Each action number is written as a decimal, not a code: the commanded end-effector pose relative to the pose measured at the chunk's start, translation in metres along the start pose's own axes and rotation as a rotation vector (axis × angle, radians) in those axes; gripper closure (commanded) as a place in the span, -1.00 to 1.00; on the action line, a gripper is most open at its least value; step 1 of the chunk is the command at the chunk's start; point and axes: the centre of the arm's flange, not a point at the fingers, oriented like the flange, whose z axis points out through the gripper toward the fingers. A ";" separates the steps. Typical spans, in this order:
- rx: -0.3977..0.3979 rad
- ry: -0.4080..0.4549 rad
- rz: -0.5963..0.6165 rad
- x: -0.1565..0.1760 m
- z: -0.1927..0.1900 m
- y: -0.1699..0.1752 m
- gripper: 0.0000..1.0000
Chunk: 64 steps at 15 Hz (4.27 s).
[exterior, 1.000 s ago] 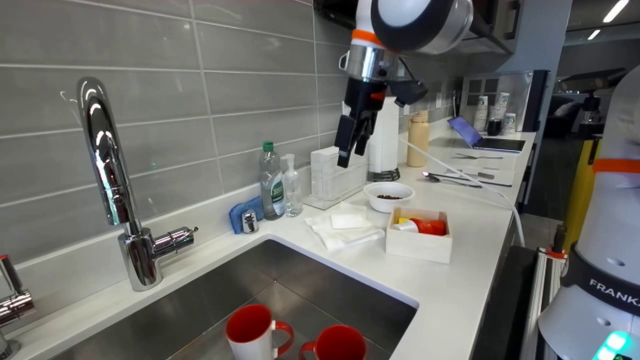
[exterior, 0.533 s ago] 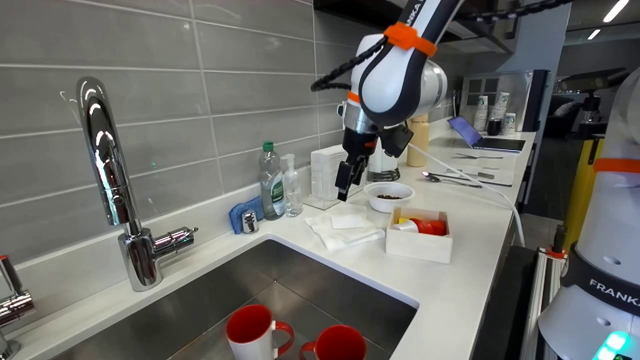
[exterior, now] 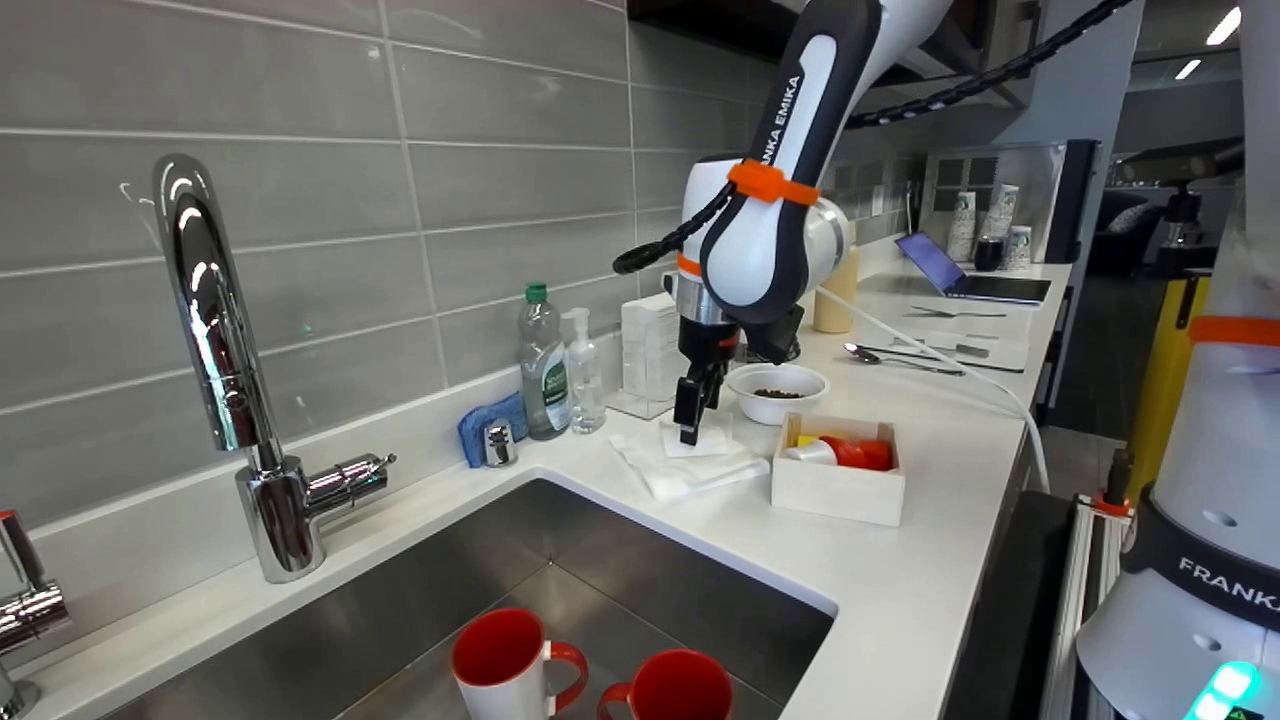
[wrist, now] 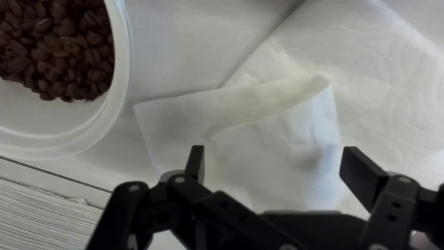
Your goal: Move the paper towel to the right
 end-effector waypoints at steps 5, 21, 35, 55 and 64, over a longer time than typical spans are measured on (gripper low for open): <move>-0.009 -0.036 -0.031 0.014 0.037 -0.007 -0.45; 0.046 -0.055 0.028 0.023 -0.008 -0.007 1.00; -0.179 -0.112 0.538 -0.022 -0.114 0.097 1.00; -0.426 -0.381 1.296 -0.171 0.016 0.219 1.00; -0.412 -0.233 1.297 -0.154 -0.033 0.213 -0.52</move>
